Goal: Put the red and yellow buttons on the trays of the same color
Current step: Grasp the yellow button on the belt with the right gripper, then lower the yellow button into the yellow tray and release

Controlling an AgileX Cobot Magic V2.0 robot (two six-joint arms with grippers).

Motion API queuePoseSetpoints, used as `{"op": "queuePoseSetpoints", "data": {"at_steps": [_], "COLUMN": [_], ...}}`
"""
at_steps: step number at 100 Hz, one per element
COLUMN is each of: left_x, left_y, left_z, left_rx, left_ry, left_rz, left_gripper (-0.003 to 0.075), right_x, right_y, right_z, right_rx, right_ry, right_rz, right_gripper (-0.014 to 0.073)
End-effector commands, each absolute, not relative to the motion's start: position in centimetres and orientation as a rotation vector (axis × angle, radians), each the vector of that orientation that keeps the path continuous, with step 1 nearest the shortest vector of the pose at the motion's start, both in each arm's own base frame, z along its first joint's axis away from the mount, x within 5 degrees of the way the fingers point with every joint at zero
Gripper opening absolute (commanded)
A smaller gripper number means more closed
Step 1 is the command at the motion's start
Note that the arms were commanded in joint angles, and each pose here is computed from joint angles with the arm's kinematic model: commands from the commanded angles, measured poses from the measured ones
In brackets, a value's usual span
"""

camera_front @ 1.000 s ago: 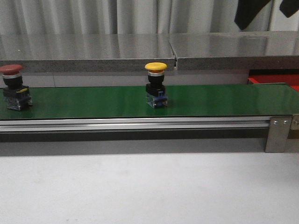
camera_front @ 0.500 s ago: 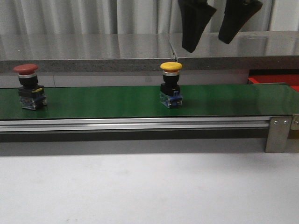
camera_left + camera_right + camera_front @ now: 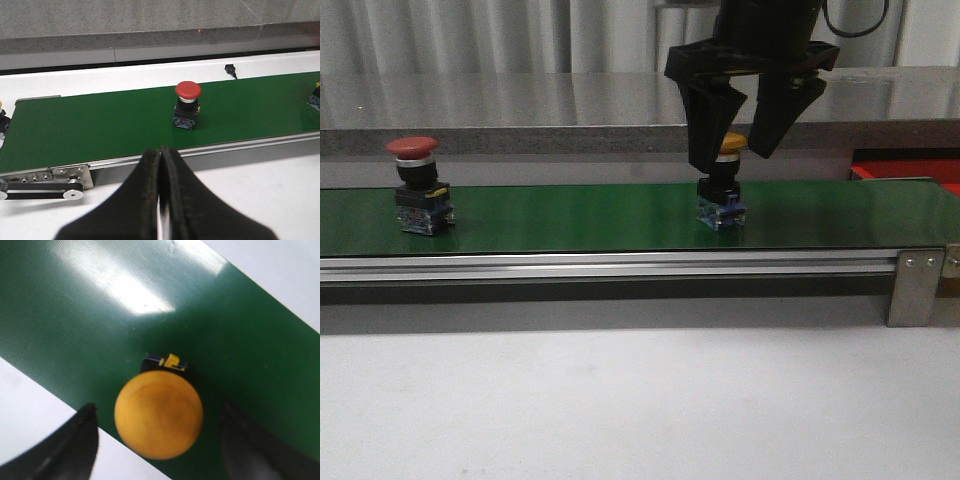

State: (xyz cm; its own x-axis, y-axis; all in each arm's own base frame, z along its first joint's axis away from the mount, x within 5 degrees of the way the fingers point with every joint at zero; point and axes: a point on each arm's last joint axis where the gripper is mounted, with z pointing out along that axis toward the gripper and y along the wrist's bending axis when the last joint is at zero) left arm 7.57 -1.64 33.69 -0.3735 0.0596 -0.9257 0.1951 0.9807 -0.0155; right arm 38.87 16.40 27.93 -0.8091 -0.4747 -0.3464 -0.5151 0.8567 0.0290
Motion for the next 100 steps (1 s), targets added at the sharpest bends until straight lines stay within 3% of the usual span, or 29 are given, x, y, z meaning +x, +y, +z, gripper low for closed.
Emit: {"op": "queuePoseSetpoints", "data": {"at_steps": [1, 12, 26, 69, 100], "left_x": [7.8, 7.8, 7.8, 7.8, 7.8], "left_y": [-1.7, -1.7, -1.7, -1.7, -1.7], "left_z": [34.9, 34.9, 34.9, 34.9, 34.9], "left_rx": [0.17, 0.17, 0.17, 0.17, 0.17], "left_ry": [1.871, 1.871, 1.871, 1.871, 1.871], "left_rz": [-0.161, -0.161, -0.161, -0.161, -0.161], "left_gripper": [-0.0019, -0.0019, -0.0019, -0.0019, -0.0019], "right_x": [38.6, 38.6, 38.4, 36.9, 35.2], "right_y": [16.3, 16.3, 15.8, 7.1, -0.7], "right_z": [31.1, 31.2, 31.4, 35.3, 34.3], "right_rx": [-0.73, -0.729, -0.724, -0.412, -0.129], "right_ry": [2.587, 2.583, 2.607, 2.613, 2.659], "right_rz": [0.193, 0.193, 0.188, 0.136, 0.055], "right_gripper": [0.0318, 0.0151, 0.0079, 0.0078, 0.0078]}}
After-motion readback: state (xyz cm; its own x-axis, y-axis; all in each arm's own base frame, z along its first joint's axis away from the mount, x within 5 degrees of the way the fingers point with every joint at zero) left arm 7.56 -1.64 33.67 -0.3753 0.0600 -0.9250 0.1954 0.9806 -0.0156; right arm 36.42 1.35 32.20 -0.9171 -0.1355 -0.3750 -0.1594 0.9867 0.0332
